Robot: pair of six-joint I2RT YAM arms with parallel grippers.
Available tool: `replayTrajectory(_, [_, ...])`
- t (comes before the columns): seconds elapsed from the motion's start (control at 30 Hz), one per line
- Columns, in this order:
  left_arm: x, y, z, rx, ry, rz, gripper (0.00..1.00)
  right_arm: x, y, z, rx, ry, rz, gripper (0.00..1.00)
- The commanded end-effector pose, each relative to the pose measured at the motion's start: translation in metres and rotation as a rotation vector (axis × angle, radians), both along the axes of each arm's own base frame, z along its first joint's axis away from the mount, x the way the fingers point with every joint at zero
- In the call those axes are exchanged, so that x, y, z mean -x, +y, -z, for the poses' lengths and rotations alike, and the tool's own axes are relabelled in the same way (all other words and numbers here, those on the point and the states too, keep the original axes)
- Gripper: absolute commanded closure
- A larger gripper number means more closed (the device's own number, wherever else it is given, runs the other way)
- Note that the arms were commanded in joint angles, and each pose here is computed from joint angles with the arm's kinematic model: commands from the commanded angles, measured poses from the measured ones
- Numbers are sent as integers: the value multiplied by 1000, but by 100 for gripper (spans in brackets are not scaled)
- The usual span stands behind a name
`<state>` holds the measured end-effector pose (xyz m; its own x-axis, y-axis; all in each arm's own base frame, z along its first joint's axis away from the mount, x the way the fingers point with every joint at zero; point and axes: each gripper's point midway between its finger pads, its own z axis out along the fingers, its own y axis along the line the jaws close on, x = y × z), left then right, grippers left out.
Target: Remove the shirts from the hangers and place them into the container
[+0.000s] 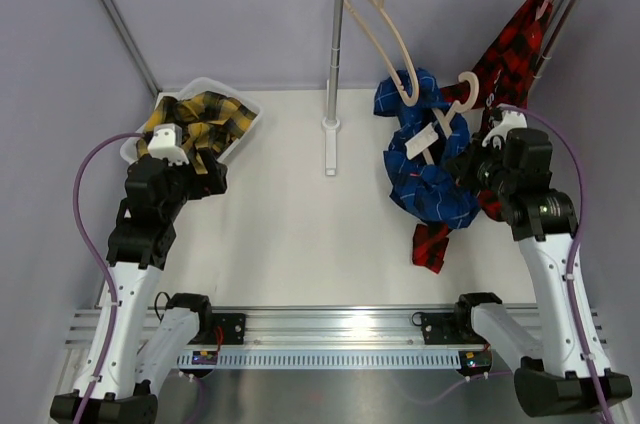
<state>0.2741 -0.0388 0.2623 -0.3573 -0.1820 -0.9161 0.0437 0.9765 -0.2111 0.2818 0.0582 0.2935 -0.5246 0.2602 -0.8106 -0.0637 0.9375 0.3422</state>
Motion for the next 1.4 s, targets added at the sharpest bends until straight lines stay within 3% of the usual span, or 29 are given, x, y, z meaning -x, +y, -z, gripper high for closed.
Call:
replayTrajectory(0.0, [-7, -12, -30, 25, -98, 62, 1, 31, 30, -13, -82, -72, -118, 100])
replayTrajectory(0.17, [-9, -18, -41, 39, -110, 91, 1, 74, 50, -16, -130, -96, -247, 100])
replayTrajectory(0.43, [1, -54, -113, 121, -228, 218, 1, 119, 73, -18, -149, -114, -459, 100])
replayTrajectory(0.7, [16, -122, -163, 201, -252, 444, 1, 113, 105, -33, -192, -123, -613, 100])
replayTrajectory(0.97, [25, -180, -165, 207, -212, 538, 2, 90, 144, -44, -210, -123, -693, 100])
replayTrajectory(1.13, [27, -215, -146, 185, -151, 539, 11, 82, 169, -51, -210, -129, -734, 100])
replayTrajectory(1.3, [26, -234, -141, 154, -145, 507, 34, 77, 190, -49, -201, -118, -761, 100])
replayTrajectory(1.37, [21, -242, -138, 131, -138, 502, 35, 76, 196, -49, -202, -118, -773, 100])
